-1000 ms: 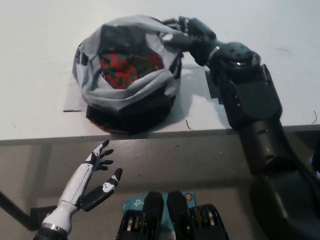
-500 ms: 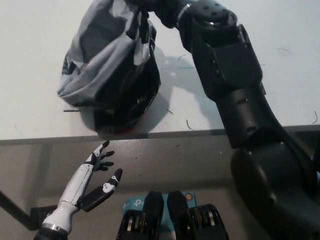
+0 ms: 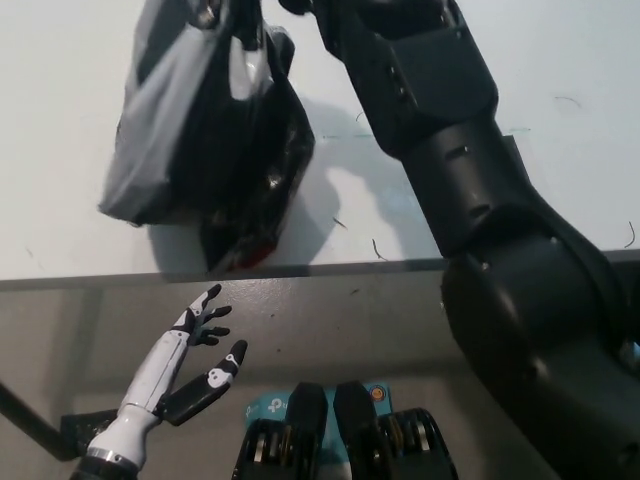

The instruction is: The robot uses its right hand to pick up a bag of coffee beans and puts it in the black plastic bag, then the robot grabs the top of the bag and lifts it.

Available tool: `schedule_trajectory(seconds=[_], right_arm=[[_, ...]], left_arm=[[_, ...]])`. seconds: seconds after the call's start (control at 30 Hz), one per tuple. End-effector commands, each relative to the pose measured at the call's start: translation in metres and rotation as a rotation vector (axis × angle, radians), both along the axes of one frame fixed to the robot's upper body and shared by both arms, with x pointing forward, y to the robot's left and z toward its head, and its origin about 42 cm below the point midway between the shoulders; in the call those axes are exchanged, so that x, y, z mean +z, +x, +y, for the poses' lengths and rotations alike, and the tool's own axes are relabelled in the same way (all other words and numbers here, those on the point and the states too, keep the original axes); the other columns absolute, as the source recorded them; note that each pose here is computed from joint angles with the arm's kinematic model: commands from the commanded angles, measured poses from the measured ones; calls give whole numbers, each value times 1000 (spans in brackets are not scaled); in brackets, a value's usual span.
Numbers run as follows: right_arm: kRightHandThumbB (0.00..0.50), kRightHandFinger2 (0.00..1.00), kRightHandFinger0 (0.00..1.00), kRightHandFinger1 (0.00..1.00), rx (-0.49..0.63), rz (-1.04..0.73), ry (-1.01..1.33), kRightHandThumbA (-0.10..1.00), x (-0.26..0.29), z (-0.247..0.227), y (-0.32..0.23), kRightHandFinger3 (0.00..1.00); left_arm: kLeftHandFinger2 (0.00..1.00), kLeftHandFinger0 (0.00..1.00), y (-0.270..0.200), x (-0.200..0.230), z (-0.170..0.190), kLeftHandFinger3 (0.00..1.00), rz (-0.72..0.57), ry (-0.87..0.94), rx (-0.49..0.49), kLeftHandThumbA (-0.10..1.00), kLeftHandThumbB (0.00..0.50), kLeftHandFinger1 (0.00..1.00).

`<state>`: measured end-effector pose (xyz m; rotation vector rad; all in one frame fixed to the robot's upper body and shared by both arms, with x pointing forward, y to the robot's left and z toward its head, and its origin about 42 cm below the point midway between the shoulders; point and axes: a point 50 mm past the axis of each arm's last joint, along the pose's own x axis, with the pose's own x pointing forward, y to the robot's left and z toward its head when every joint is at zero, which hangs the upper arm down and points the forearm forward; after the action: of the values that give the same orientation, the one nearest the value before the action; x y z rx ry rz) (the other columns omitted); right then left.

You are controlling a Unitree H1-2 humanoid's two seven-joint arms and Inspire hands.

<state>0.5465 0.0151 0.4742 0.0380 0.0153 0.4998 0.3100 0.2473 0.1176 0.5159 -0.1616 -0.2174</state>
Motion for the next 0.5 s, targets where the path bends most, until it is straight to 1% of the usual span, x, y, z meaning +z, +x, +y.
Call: schedule_trajectory(seconds=[0.0,0.03,0.07,0.1,0.17,0.2,0.3,0.33,0.4,0.47], right_arm=[[57,644,0,192,70,-237,105,376,146,26,-43,655],[59,606,0,163,71,-250,102,351,155,26,-46,600],[63,601,0,156,70,-257,99,345,159,26,-47,589],[50,597,0,152,66,-266,94,343,165,26,-48,578],[27,619,0,152,57,-280,93,327,175,27,-52,603],[29,624,0,153,54,-289,96,301,181,27,-55,621],[34,623,0,161,47,-311,104,274,194,28,-60,643],[28,614,0,166,44,-325,110,261,199,28,-62,652],[43,598,0,166,41,-338,115,260,203,28,-63,653],[43,612,0,189,34,-346,132,263,204,27,-62,662]], left_arm=[[837,753,1,6,-4,1000,-41,10,-31,536,98,725],[834,747,1,6,-4,1000,-41,7,-33,507,89,719],[834,747,1,6,-5,1000,-41,6,-33,502,89,718],[835,747,2,7,-5,1000,-39,4,-35,498,89,718],[832,752,2,6,-5,1000,-40,-2,-38,488,100,718],[831,751,2,6,-6,1000,-42,-6,-39,486,102,717],[821,742,3,5,-6,1000,-50,1,-40,483,100,709],[820,742,3,6,-6,1000,-47,3,-42,499,113,715],[817,742,3,6,-6,1000,-48,4,-42,504,113,714],[802,732,3,7,-7,1000,-54,7,-42,497,106,704]])
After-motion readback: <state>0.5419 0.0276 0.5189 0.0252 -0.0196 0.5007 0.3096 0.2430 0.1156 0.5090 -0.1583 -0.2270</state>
